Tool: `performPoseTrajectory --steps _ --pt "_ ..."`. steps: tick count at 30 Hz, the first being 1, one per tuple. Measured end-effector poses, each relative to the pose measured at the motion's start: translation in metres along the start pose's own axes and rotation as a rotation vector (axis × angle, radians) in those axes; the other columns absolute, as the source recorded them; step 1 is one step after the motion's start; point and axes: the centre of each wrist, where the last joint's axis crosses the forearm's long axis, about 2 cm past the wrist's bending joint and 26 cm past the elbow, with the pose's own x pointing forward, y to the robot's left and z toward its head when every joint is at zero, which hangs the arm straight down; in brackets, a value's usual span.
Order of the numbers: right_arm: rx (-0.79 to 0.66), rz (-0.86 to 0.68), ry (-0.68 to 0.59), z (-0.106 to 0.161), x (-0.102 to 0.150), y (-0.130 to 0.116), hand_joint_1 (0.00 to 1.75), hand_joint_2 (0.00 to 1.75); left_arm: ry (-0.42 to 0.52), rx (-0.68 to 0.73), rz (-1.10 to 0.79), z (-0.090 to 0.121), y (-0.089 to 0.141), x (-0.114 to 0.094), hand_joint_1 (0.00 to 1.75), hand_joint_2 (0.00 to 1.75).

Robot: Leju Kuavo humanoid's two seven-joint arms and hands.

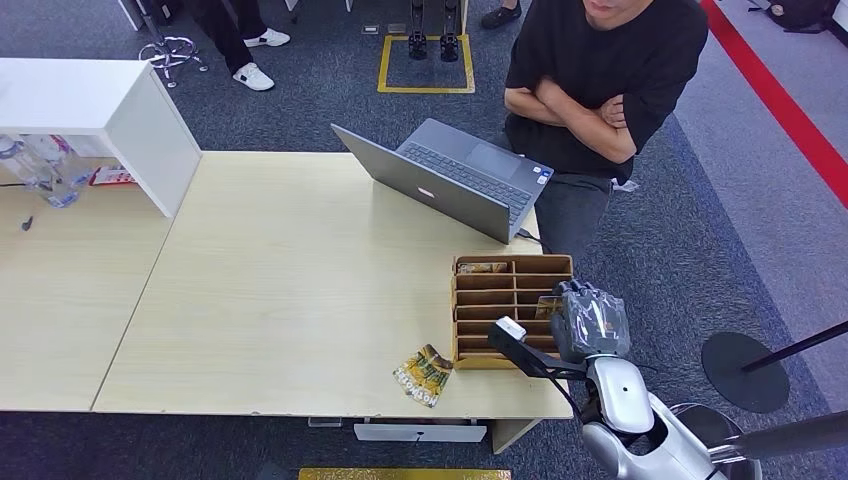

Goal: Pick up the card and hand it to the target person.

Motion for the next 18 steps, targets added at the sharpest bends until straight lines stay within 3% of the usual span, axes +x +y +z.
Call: performPoseTrajectory --steps 9,18 --pt "0.010 -0.002 -0.004 0.0012 0.0006 0.0018 0.95 1.75 0.003 0.000 -0.001 0.0000 0.0000 0.0001 0.00 0.00" --pt "-0.002 -0.012 -0.017 0.0016 0.0011 0.0026 1.16 1.75 0.002 0.000 -0.003 0.0000 0.0000 0.0001 0.00 0.00"
